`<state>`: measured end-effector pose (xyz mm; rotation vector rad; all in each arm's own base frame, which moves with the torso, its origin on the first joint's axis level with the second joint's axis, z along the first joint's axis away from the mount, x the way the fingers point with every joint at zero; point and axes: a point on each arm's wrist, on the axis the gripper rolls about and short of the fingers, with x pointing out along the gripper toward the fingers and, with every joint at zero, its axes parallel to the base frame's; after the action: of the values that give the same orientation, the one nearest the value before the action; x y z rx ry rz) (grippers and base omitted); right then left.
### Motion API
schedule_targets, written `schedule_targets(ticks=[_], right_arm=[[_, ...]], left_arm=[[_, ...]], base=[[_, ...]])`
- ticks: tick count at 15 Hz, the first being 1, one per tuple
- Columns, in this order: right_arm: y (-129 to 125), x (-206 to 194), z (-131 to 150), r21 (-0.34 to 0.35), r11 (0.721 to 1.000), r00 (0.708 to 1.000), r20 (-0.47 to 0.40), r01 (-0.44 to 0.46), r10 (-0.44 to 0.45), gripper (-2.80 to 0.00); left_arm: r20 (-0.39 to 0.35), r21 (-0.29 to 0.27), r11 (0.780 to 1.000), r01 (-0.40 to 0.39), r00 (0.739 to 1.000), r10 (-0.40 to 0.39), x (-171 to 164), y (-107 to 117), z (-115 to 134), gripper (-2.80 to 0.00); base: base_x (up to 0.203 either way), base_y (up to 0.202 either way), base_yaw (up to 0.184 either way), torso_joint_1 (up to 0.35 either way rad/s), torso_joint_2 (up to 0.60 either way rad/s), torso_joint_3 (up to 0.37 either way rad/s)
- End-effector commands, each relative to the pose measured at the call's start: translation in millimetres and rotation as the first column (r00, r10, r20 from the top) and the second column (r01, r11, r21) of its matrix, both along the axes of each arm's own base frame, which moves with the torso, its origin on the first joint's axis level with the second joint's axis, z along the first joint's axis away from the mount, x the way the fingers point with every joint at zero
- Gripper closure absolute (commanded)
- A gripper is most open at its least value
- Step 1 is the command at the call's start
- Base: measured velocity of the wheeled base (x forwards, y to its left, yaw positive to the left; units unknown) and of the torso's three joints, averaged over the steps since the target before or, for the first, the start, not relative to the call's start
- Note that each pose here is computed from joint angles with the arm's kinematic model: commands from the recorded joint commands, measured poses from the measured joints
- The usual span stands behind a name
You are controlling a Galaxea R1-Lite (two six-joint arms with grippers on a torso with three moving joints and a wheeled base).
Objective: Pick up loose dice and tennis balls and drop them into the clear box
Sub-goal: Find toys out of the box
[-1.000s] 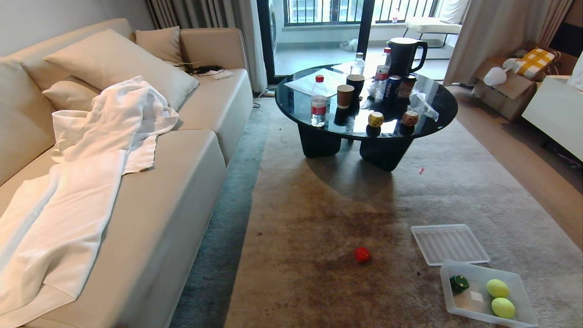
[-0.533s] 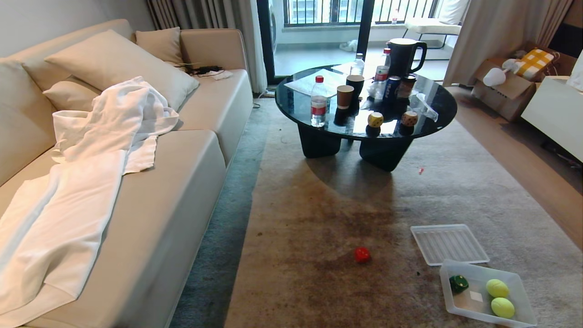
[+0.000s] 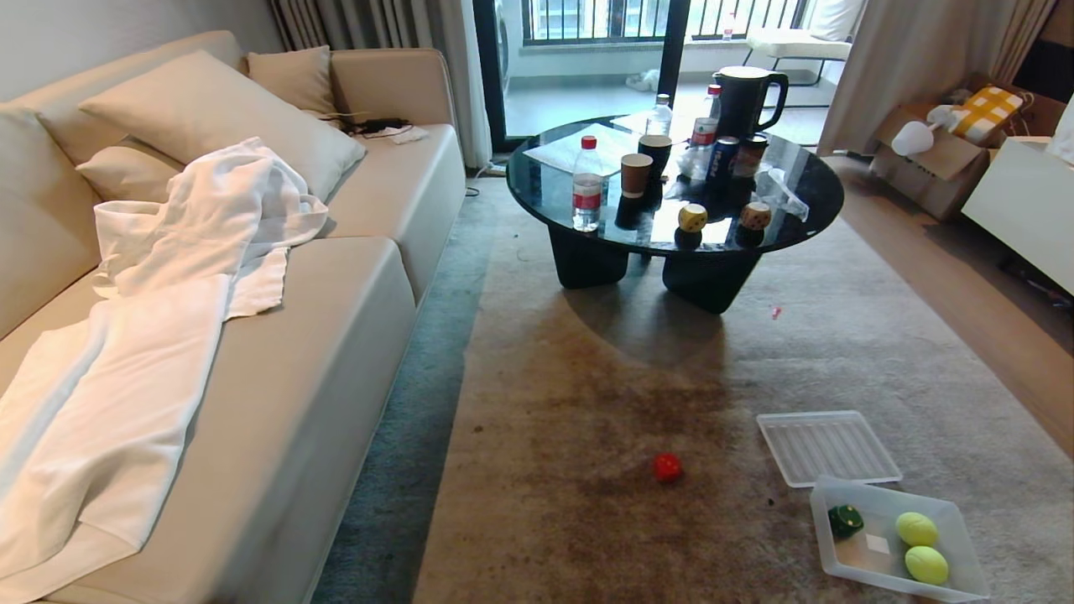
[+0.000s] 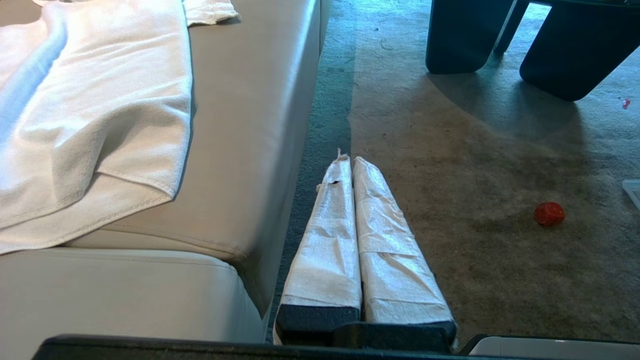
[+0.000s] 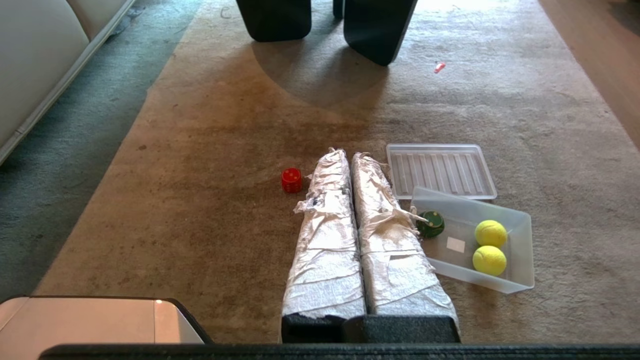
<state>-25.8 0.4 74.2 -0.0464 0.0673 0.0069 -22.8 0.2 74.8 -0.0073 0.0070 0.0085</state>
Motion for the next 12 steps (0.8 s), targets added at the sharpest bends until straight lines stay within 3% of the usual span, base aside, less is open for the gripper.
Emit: schedule_targets(ticks=[1,12], right_arm=[[0.0,0.0,0.0,-0.001,1.000,1.000,0.000,-0.001,0.001,0.00],[0.0,0.0,0.0,-0.001,1.000,1.000,0.000,-0.001,0.001,0.00]], left_arm=[[-0.001,0.000,1.000,-0.001,1.000,0.001,0.1,0.0,-0.4,0.00],[-0.001,0.000,1.000,-0.001,1.000,0.001,0.1,0.0,-0.3,0.00]], base=[[0.000,0.000,0.000,0.007,0.00,-0.180],[0.000,0.000,0.000,0.002,0.00,-0.197]])
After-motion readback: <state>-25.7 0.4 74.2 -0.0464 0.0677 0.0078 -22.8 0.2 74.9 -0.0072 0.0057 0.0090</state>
